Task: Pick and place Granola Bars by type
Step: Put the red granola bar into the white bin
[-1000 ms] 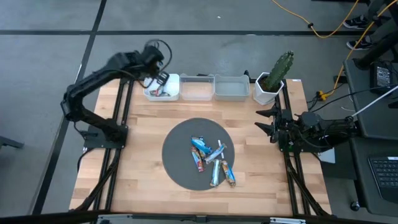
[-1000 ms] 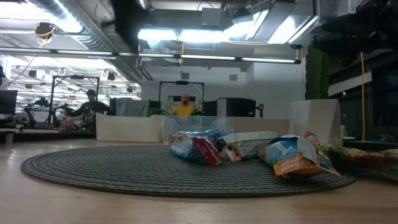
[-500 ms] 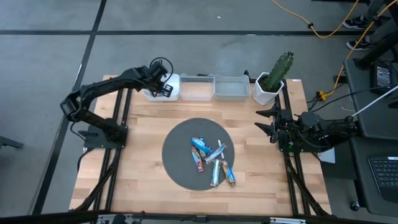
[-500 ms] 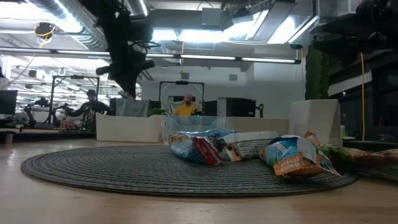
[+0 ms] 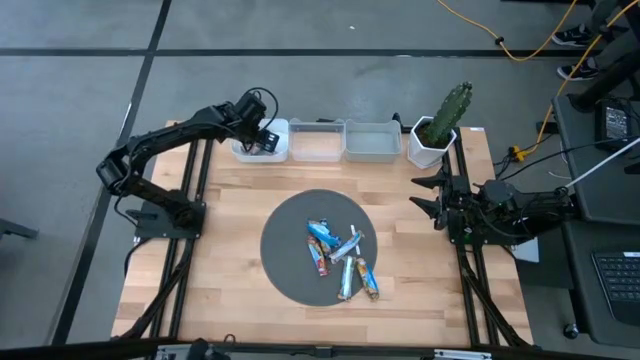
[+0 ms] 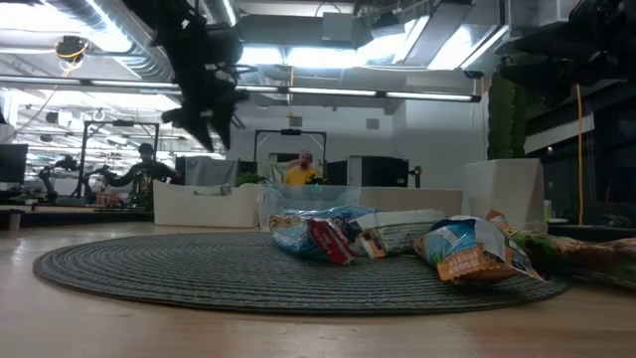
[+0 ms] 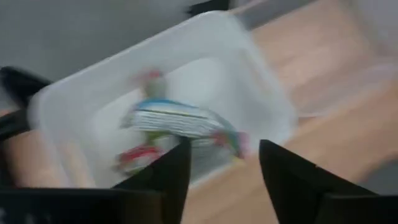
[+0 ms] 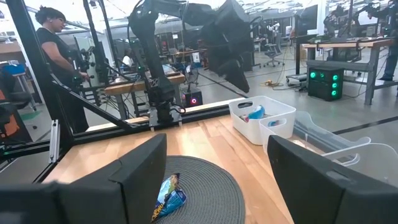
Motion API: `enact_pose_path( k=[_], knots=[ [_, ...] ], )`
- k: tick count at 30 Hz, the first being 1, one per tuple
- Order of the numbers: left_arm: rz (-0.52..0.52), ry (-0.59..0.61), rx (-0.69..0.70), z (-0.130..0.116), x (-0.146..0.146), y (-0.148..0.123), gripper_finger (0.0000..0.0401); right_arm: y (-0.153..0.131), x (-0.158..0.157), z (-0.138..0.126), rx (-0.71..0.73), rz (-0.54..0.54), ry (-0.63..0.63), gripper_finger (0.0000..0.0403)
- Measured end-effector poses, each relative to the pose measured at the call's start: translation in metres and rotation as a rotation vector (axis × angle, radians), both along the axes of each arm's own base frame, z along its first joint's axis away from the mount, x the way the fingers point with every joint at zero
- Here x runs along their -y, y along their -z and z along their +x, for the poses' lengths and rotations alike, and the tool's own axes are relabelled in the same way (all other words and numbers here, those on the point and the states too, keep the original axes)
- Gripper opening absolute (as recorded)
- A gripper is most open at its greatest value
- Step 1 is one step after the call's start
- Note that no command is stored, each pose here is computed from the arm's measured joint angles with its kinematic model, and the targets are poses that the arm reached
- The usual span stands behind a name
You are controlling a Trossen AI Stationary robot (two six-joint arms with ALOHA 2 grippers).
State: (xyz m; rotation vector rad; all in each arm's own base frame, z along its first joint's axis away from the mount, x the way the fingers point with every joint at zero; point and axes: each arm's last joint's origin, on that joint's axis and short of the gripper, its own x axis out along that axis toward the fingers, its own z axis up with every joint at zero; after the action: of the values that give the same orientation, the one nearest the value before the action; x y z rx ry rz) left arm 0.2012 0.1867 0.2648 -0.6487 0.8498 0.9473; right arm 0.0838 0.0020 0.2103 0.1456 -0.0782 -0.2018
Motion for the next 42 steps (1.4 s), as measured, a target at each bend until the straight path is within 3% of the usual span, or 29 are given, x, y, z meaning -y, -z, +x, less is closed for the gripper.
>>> enact_pose_path(
  k=[6,10,15,18,21,26,31,37,42],
  knots=[
    [-0.070,0.304,0.383,0.032,0.011,-0.052,0.0198,0.000,0.000,0.000,-0.001,-0.005,0.003,0.0280],
    [0.007,0.604,0.592,0.057,0.040,-0.107,0.0179,0.000,0.000,0.000,-0.002,-0.009,0.004,0.0280],
    [0.181,0.883,0.731,0.063,0.096,-0.178,0.0151,0.000,0.000,0.000,-0.004,-0.010,0.003,0.0280],
    [0.231,0.958,0.767,0.059,0.127,-0.202,0.0141,0.000,0.000,0.000,-0.006,-0.019,0.004,0.0280],
    [0.246,0.977,0.760,0.057,0.150,-0.210,0.0135,0.000,0.000,0.000,-0.015,-0.056,0.006,0.0280],
    [0.188,1.019,0.675,0.065,0.179,-0.197,0.0130,0.000,0.000,0.000,-0.017,-0.063,0.006,0.0280],
    [0.163,1.083,0.492,0.082,0.202,-0.163,0.0130,0.000,0.000,0.000,-0.017,-0.062,0.003,0.0280],
    [0.157,1.133,0.227,0.108,0.219,-0.099,0.0132,0.001,0.000,0.000,-0.021,-0.060,0.002,0.0280],
    [0.070,1.177,0.053,0.128,0.231,-0.042,0.0148,0.001,0.000,0.000,-0.021,-0.060,0.002,0.0280]
  ],
)
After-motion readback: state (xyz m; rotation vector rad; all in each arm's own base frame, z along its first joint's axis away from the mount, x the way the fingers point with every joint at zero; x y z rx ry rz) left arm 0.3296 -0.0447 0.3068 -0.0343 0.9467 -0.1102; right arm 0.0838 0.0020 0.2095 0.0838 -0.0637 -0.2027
